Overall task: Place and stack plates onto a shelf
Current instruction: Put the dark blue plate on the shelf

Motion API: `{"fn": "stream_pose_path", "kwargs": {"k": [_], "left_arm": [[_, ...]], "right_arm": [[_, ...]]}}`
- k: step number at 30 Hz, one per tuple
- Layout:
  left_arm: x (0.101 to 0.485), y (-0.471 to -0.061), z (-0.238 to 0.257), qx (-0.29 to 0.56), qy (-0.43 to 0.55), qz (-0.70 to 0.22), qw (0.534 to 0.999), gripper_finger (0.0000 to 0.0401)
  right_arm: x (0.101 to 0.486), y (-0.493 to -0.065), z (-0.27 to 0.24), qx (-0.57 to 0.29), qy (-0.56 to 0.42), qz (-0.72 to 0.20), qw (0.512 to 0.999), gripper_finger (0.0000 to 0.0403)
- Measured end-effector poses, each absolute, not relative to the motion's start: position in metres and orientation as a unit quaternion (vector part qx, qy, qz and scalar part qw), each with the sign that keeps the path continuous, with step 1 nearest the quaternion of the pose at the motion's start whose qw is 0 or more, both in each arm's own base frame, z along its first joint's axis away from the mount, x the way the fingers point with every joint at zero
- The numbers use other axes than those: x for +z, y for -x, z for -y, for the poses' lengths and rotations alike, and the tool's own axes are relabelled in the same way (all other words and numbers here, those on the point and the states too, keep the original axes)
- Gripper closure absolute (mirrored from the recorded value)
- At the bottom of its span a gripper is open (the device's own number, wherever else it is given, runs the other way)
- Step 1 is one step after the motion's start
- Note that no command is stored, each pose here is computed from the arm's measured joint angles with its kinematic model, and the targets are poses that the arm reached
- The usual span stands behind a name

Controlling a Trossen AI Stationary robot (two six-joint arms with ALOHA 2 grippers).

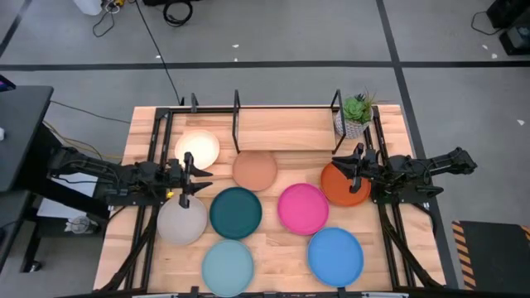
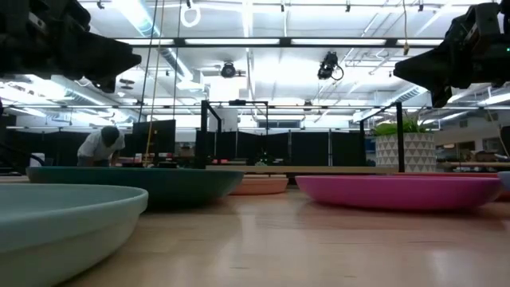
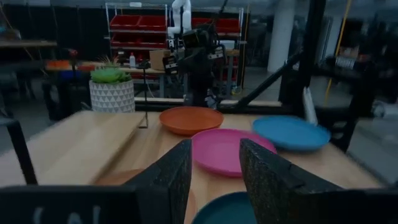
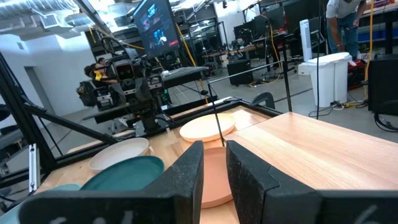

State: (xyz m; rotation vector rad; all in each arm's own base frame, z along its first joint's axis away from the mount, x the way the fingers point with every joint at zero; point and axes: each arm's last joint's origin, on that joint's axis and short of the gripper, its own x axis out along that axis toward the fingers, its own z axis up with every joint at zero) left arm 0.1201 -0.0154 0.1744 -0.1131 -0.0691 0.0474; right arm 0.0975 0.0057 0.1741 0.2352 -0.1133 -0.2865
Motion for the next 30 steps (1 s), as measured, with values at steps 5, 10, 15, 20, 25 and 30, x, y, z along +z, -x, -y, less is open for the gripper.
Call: {"fn": "stream_pose_path", "kwargs": {"k": [5, 10, 15, 20, 25, 30], "left_arm": [[0.179, -0.120, 0.015, 0.022, 0.091, 0.057, 0.994, 0.0259], [0.178, -0.120, 0.015, 0.029, 0.048, 0.054, 0.997, 0.0259], [0.182, -0.120, 0.016, 0.002, 0.112, 0.058, 0.992, 0.0259], [0.208, -0.129, 0.021, -0.015, 0.108, -0.040, 0.993, 0.0259], [0.229, -0.142, 0.034, -0.064, 0.059, -0.084, 0.993, 0.0259], [0.221, -0.161, 0.054, -0.040, 0.048, -0.191, 0.980, 0.0259]], "right_arm": [[0.176, -0.097, -0.006, -0.143, -0.120, 0.065, 0.980, 0.0328], [0.180, -0.097, -0.005, -0.150, -0.125, 0.085, 0.977, 0.0328], [0.189, -0.095, -0.005, -0.143, -0.086, 0.122, 0.978, 0.0328], [0.192, -0.094, -0.006, -0.131, -0.081, 0.138, 0.978, 0.0328], [0.195, -0.095, -0.007, -0.112, -0.083, 0.152, 0.979, 0.0328], [0.190, -0.102, -0.012, -0.057, -0.026, 0.116, 0.991, 0.0328]]}}
